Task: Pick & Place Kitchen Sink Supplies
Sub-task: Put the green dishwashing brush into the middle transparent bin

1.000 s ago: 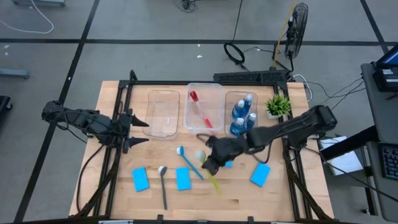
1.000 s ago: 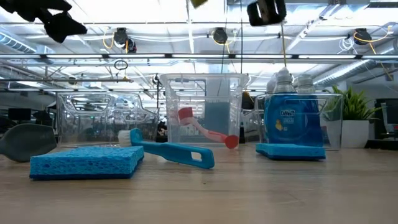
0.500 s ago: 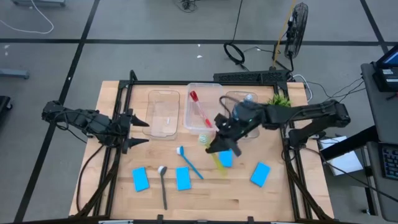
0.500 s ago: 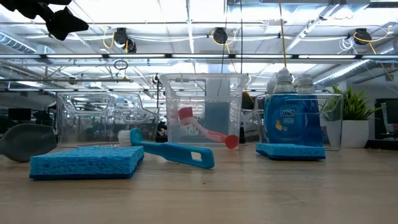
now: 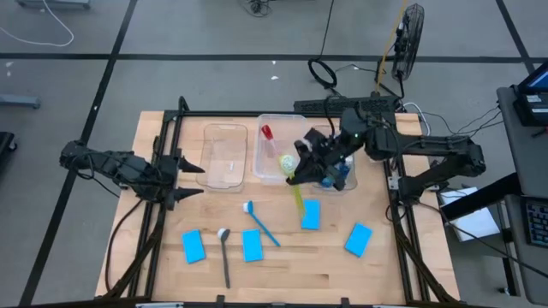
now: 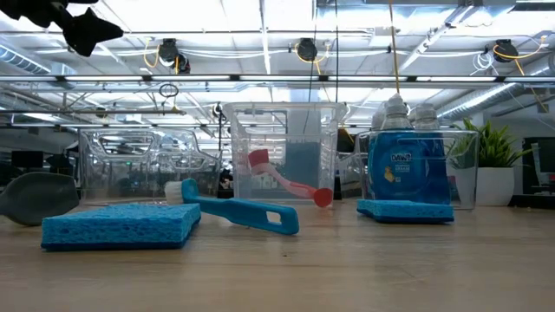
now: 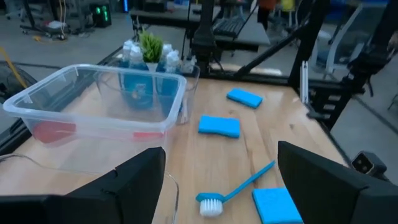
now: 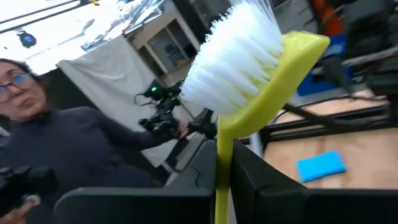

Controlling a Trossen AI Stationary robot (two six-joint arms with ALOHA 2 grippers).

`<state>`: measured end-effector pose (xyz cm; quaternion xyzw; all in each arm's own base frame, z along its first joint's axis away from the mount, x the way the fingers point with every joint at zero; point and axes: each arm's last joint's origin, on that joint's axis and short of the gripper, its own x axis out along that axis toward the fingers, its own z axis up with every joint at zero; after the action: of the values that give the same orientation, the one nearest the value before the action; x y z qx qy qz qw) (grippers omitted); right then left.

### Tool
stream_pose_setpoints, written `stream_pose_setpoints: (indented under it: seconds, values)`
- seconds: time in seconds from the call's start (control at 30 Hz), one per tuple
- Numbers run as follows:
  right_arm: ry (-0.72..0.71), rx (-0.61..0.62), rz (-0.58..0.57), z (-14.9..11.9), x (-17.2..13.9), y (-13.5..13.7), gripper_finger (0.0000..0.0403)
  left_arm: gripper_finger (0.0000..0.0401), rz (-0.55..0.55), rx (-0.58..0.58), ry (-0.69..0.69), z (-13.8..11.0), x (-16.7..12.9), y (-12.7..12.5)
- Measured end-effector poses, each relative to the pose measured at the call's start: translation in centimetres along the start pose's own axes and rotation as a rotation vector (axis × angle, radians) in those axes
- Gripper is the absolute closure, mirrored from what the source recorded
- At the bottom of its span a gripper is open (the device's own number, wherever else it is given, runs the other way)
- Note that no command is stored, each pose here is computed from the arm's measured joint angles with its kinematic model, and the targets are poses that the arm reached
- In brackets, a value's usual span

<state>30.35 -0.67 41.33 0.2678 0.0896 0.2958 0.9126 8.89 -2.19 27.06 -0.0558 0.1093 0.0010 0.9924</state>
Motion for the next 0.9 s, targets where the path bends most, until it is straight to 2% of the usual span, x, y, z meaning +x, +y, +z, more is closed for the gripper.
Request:
stream_pose_setpoints:
  seconds: [0.17,0.5,0.7,0.9]
  values:
    - [-0.051,-0.053,-0.08,1.1,-1.6,-1.6,0.0393,0.0085,-0.01,-0.05,-0.052,-1.9,-0.2,0.4]
    - [-0.212,-0.211,-0.538,3.0,-5.6,-6.4,0.0393,0.0074,-0.022,-0.082,-0.103,-3.8,-0.4,0.9]
    - [-0.227,-0.226,-0.783,3.0,-6.7,-10.0,0.0394,0.0085,-0.004,-0.07,-0.115,-3.7,-0.5,1.0]
    - [-0.181,-0.187,-0.937,1.9,-6.6,-13.6,0.0394,0.0095,-0.003,-0.071,-0.111,-3.8,-0.5,1.0]
